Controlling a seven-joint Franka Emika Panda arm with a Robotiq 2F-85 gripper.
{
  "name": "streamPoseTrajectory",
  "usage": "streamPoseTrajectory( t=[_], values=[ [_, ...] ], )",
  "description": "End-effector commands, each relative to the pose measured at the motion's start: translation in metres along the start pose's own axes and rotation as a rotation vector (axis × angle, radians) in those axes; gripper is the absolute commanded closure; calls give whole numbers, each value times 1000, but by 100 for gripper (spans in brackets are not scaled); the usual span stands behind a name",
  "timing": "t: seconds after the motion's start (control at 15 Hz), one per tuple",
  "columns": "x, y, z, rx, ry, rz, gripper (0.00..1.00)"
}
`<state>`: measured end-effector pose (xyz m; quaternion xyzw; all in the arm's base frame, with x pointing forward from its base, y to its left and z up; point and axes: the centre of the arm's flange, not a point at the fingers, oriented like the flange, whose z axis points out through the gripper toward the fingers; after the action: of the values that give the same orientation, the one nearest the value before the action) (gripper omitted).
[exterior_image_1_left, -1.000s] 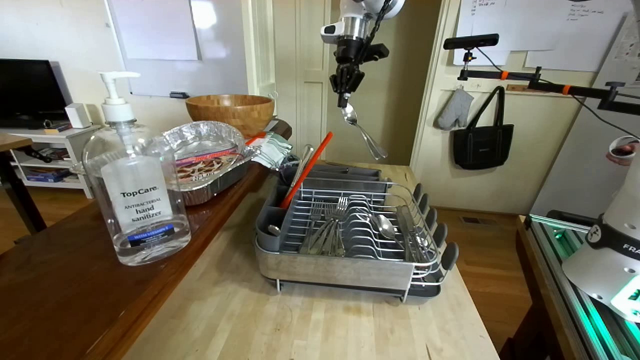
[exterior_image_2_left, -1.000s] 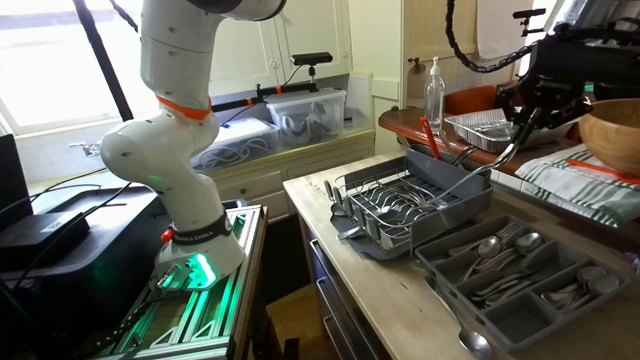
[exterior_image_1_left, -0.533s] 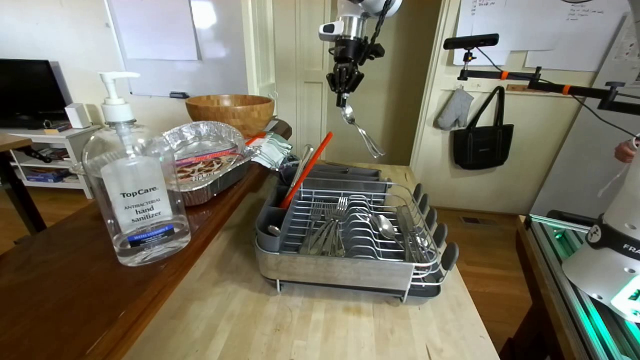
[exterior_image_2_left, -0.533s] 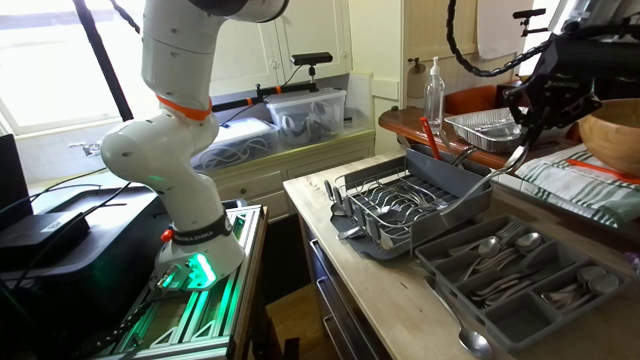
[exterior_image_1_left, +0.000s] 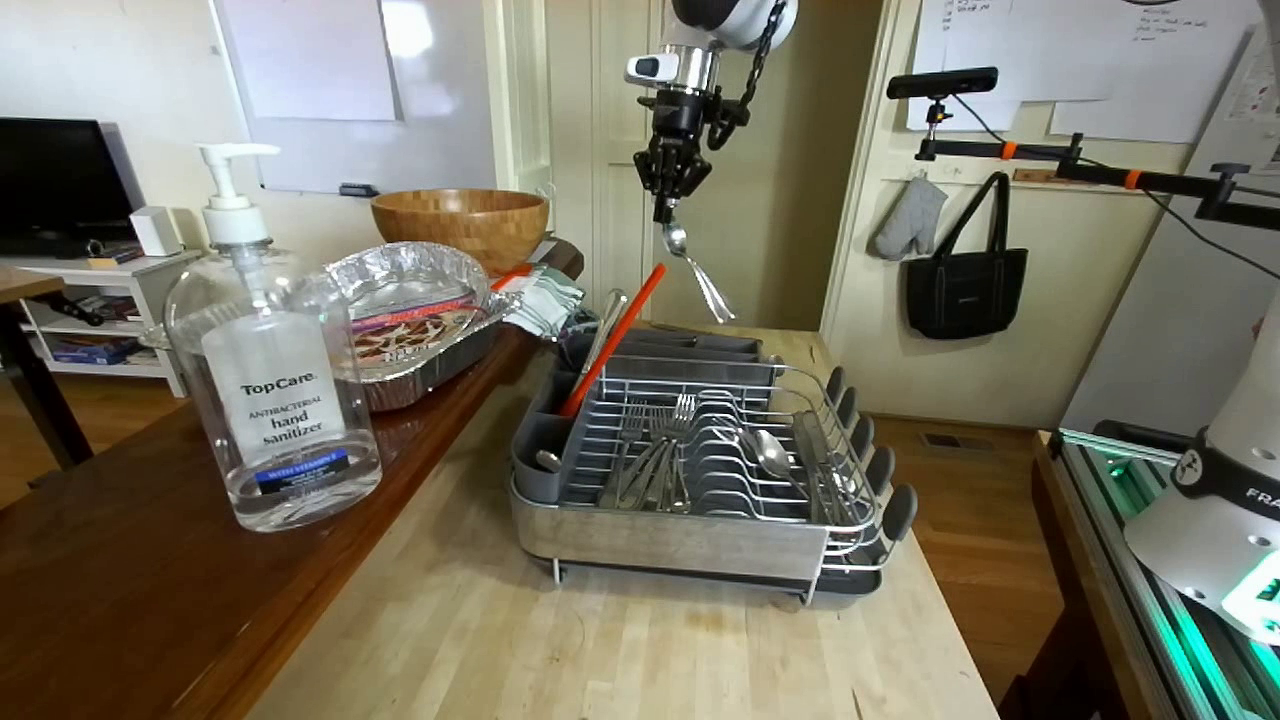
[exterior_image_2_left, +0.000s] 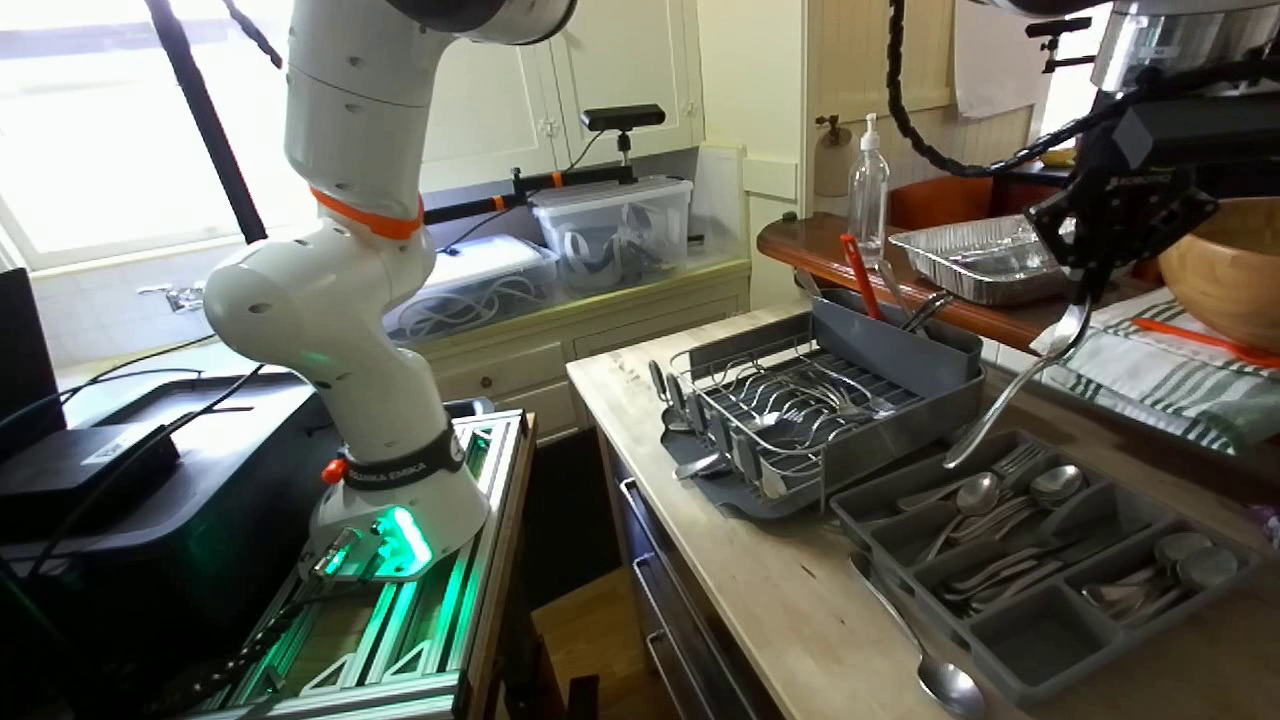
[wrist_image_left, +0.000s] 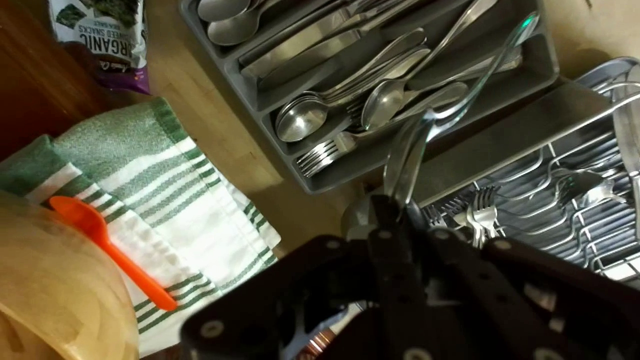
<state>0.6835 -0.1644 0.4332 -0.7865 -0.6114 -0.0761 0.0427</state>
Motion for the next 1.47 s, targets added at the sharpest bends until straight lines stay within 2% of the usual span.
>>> streamPoseTrajectory(
  t=[0.0,0.2,0.27,0.33,0.47,0.53,0.6,0.8,1.13,1.4],
  values=[
    [0,-21,30,14,-10,-4,98],
    [0,-28,60,75,-2,-14,98],
    [1,-30,68,117,14,-3,98],
    [-1,-18,55,89,5,4,93],
    [0,-22,68,115,7,4,93],
    [0,-23,69,118,7,4,98],
    [1,-21,64,91,-2,-10,98],
    [21,-19,68,72,-54,-137,98],
    [50,-13,98,103,-129,-253,98],
    [56,-10,121,120,-181,-285,98]
  ],
)
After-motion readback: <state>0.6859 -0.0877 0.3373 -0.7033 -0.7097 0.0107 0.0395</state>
